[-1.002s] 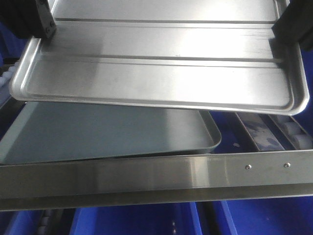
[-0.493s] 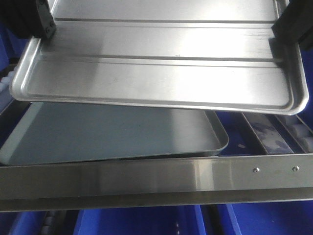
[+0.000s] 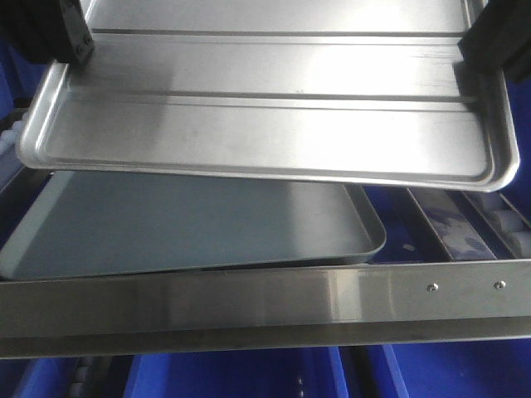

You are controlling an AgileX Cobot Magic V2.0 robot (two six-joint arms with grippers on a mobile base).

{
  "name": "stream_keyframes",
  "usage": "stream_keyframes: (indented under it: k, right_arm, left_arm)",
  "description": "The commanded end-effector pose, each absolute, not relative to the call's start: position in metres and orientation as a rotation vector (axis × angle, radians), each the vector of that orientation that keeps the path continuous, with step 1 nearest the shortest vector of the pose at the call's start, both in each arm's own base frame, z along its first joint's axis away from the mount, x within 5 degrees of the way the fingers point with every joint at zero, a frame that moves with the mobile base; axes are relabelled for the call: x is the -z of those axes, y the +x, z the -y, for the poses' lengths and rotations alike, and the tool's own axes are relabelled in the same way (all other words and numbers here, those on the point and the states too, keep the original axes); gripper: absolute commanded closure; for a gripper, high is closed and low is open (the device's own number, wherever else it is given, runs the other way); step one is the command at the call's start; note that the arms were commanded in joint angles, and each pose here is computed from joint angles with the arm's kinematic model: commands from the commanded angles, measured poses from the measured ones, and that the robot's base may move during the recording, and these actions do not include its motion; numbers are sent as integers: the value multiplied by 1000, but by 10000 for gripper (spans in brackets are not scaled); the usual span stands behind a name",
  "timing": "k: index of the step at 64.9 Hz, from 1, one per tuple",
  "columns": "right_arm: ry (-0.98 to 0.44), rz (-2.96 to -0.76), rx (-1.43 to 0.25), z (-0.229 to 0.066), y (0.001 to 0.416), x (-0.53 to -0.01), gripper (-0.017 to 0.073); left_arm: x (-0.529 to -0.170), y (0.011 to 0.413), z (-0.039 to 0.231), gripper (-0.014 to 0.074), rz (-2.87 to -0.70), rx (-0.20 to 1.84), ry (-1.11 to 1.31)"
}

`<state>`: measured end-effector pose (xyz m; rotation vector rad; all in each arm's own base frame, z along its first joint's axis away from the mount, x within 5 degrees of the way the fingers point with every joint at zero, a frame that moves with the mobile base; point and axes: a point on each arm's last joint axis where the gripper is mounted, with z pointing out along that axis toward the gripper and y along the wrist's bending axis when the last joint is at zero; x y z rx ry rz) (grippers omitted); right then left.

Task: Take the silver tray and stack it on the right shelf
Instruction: 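Carry the silver tray over the grey-green tray on the shelf, then lower the silver tray into the grey-green tray with both grippers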

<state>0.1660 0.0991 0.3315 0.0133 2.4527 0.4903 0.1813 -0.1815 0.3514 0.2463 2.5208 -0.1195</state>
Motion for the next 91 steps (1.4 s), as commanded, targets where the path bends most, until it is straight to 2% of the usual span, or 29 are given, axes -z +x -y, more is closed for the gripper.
stream_keyframes:
  k: [1, 10, 24, 45, 65, 78, 91]
  right_arm:
    - [-41, -2413, -352, -88, 167, -341, 503]
    - [-56, -2396, -355, -92, 173, -346, 503]
    - [-126, -2390, -323, -110, 204, -369, 503]
    - [-197, -2395, -268, -148, 271, -381, 503]
    - [-247, -2506, -161, -174, 331, -330, 503]
    - [-233, -2541, -115, -173, 355, -298, 503]
    - [-198, -2561, -96, -165, 366, -286, 503]
  left_arm:
    - [-368, 179, 147, 686, -2493, -213, 177]
    - [-371, 181, 150, 686, -2463, -186, 248]
    - [-390, 193, 155, 686, -2368, -46, 215]
    - [-393, 233, 133, 685, -2316, 96, 32]
    - [-342, 286, 134, 685, -2442, -29, -5]
    - [-302, 317, 137, 685, -2512, -84, -12]
    - [-281, 329, 135, 685, -2565, -112, 0]
